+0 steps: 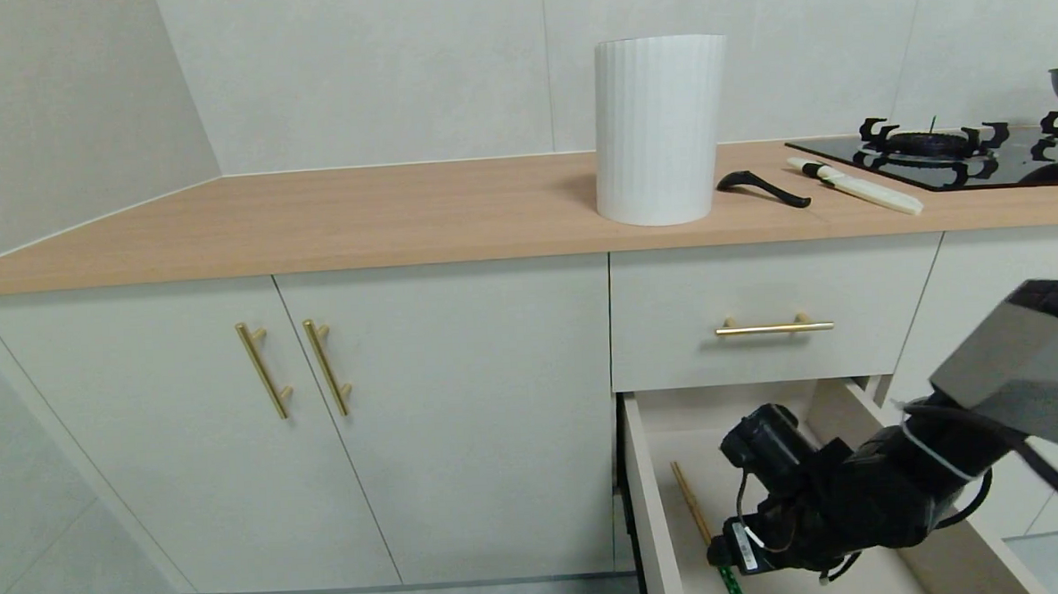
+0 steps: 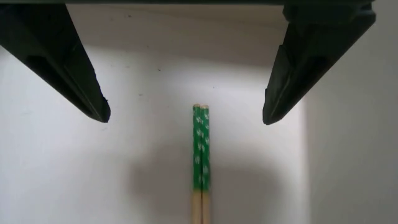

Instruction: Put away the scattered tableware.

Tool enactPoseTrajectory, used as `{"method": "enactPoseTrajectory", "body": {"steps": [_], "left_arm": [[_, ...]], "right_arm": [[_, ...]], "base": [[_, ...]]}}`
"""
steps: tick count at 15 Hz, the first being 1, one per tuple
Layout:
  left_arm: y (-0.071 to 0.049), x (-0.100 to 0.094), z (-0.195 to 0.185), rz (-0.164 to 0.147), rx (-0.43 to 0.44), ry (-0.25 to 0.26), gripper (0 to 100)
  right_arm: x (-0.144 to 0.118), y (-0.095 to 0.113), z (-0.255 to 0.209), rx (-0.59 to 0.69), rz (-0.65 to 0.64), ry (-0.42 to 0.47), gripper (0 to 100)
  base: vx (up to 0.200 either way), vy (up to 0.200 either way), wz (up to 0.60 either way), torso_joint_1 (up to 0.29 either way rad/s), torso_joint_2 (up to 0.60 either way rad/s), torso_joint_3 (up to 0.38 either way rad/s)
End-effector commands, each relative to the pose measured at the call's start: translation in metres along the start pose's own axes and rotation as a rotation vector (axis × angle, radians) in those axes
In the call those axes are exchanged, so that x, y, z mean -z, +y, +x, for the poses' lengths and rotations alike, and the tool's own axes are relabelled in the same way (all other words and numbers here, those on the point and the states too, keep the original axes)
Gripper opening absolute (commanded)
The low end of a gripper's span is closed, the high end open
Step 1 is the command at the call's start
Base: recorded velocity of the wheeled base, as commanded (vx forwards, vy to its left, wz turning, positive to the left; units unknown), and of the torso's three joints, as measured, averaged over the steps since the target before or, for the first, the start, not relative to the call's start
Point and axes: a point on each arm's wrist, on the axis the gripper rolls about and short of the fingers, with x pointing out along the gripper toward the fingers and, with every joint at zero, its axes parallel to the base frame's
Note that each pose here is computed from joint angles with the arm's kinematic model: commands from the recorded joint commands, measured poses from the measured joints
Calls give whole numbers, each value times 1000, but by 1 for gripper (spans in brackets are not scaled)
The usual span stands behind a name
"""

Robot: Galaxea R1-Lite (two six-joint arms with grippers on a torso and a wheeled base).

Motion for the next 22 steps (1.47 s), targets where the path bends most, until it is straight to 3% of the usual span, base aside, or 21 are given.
{"method": "enactPoseTrajectory", "body": {"steps": [1, 6, 10, 16, 22], "left_arm": [[0, 0, 0, 0, -1, 0, 100], [0, 0, 0, 0, -1, -1, 100], [0, 0, 0, 0, -1, 0, 100], [0, 0, 0, 0, -1, -1, 100], [0, 0, 0, 0, -1, -1, 100]], "right_arm": [[-19, -14, -70, -52, 36, -206, 100], [-26, -46, -138, -50, 32, -418, 100], [-22, -54, -168, -55, 15, -516, 100], [-20, -56, -174, -47, -12, -535, 100], [-20, -56, -172, -47, -13, -527, 100]], "base": [[0, 0, 0, 0, 0, 0], [0, 0, 0, 0, 0, 0], [0, 0, 0, 0, 0, 0], [0, 0, 0, 3, -14, -5], [0, 0, 0, 97, -356, -279]]}}
